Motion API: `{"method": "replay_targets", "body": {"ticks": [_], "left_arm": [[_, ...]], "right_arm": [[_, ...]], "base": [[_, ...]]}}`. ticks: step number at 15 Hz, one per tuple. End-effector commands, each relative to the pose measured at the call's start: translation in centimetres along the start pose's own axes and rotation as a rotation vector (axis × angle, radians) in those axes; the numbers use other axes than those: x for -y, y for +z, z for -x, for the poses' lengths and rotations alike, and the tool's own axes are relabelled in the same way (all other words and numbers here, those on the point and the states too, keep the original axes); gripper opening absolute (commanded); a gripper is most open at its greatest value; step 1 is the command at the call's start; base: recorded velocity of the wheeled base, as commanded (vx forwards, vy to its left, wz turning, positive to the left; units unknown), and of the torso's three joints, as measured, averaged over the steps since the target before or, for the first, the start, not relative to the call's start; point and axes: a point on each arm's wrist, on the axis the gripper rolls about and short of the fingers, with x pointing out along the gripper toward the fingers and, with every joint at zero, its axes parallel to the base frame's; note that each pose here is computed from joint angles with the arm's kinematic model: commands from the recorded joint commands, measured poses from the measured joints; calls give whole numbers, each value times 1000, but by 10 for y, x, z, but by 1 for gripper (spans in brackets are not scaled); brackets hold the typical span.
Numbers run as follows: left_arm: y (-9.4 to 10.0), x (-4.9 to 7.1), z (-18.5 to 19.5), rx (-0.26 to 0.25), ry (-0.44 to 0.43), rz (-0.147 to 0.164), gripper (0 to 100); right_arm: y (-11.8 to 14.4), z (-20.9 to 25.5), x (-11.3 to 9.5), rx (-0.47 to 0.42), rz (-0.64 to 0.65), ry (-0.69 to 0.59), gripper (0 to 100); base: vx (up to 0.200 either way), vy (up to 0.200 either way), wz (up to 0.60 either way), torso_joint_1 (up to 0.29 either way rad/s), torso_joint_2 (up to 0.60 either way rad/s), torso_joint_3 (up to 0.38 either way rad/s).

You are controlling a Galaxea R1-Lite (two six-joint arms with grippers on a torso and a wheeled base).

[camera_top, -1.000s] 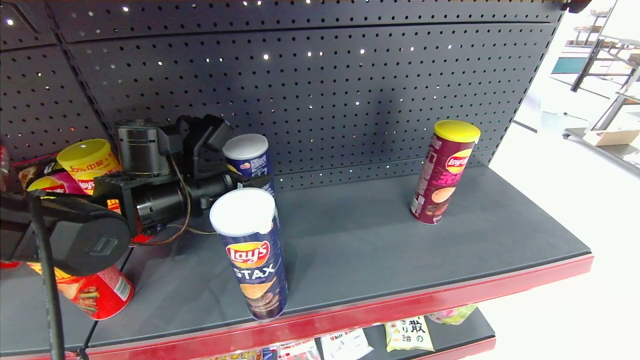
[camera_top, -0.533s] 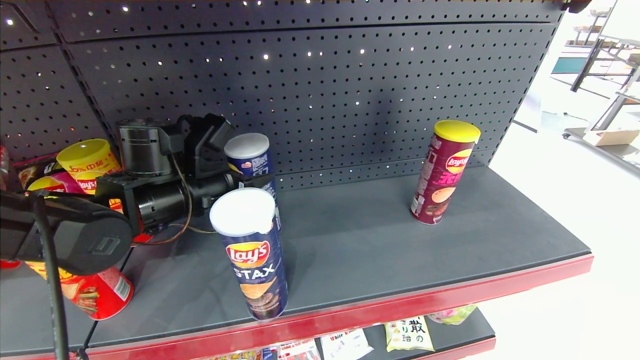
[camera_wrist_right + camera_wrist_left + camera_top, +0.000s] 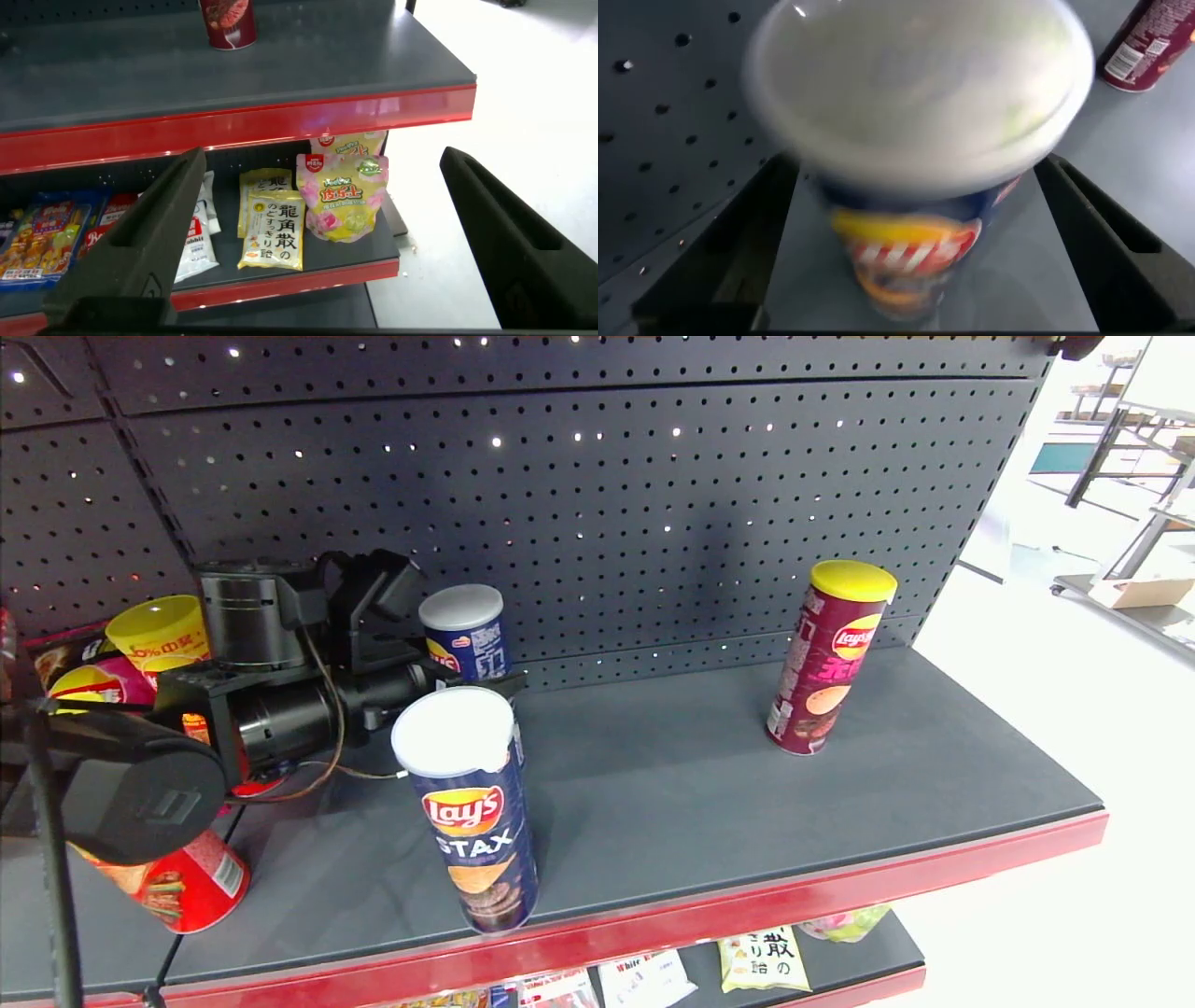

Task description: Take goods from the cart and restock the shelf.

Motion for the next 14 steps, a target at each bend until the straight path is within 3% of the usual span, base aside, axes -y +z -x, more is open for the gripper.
{"method": "replay_targets", "body": {"ticks": [1, 10, 14], "left_arm": [[4, 1, 10, 15, 5, -3, 100], [-7, 14, 82, 27, 28, -2, 100], [-5, 15, 90, 46, 39, -6, 100]], "right_arm": [[0, 0, 0, -1, 0, 1, 100], [0, 0, 0, -1, 0, 1, 100], [0, 0, 0, -1, 0, 1, 100]], "base": [[0, 0, 0, 0, 0, 0], [0, 0, 0, 0, 0, 0], [0, 0, 0, 0, 0, 0]]}}
